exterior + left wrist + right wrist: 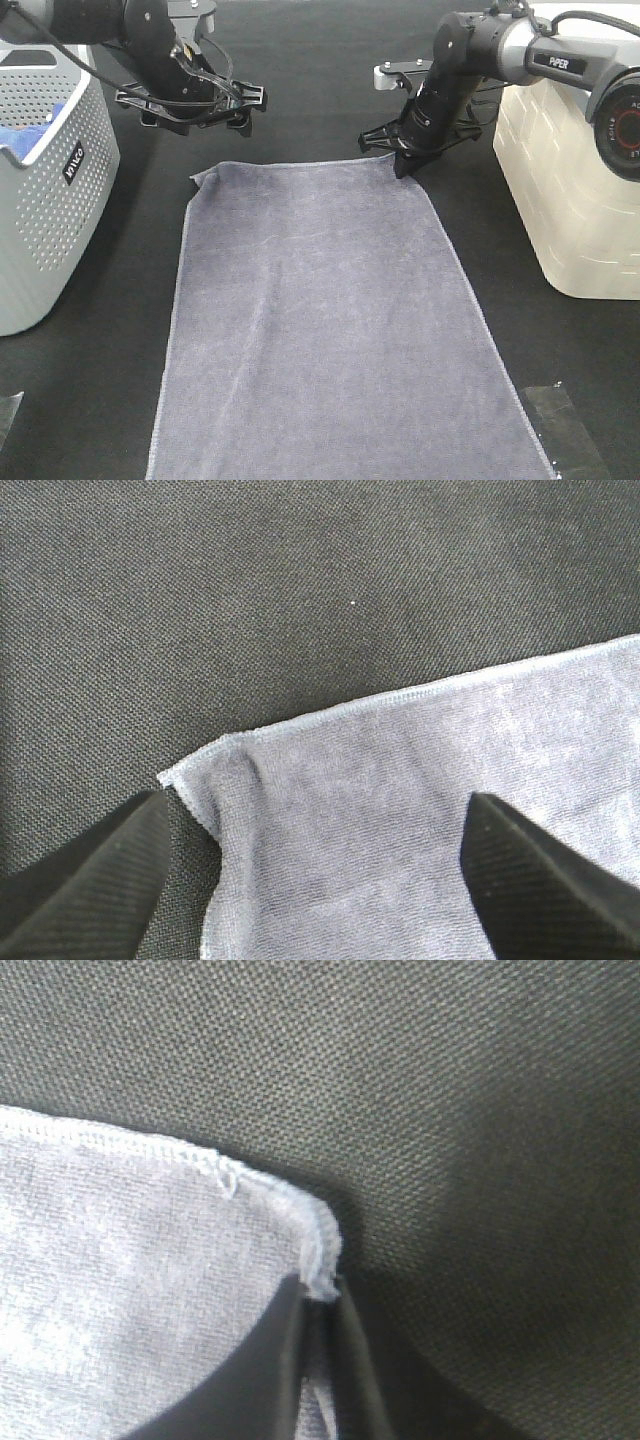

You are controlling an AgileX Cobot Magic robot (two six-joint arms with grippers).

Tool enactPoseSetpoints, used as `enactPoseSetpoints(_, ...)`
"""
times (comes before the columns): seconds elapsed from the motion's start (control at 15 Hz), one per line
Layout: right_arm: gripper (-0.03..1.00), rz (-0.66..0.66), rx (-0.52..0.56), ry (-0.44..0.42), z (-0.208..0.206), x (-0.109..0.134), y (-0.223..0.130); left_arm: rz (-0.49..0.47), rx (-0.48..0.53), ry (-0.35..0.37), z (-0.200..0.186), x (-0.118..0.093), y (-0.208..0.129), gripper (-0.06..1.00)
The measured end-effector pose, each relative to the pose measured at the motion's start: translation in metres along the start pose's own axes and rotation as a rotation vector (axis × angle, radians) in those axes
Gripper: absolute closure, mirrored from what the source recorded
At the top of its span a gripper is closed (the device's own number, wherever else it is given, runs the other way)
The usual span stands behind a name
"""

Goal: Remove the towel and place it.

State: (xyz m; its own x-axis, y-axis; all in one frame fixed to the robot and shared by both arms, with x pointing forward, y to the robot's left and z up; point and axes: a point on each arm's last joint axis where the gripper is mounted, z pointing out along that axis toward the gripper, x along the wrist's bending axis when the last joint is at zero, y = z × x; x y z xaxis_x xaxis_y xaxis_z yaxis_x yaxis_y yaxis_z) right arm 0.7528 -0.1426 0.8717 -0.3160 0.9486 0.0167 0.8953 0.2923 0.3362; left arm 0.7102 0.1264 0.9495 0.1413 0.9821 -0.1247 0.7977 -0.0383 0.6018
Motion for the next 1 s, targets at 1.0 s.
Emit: enactPoseSetpoints(1.0,0.97,-0.026,-0.041,-0.060,-0.035,-0.005,0.011,-0.027,0.024,0.009,0.000,0.001,-0.002,0.19)
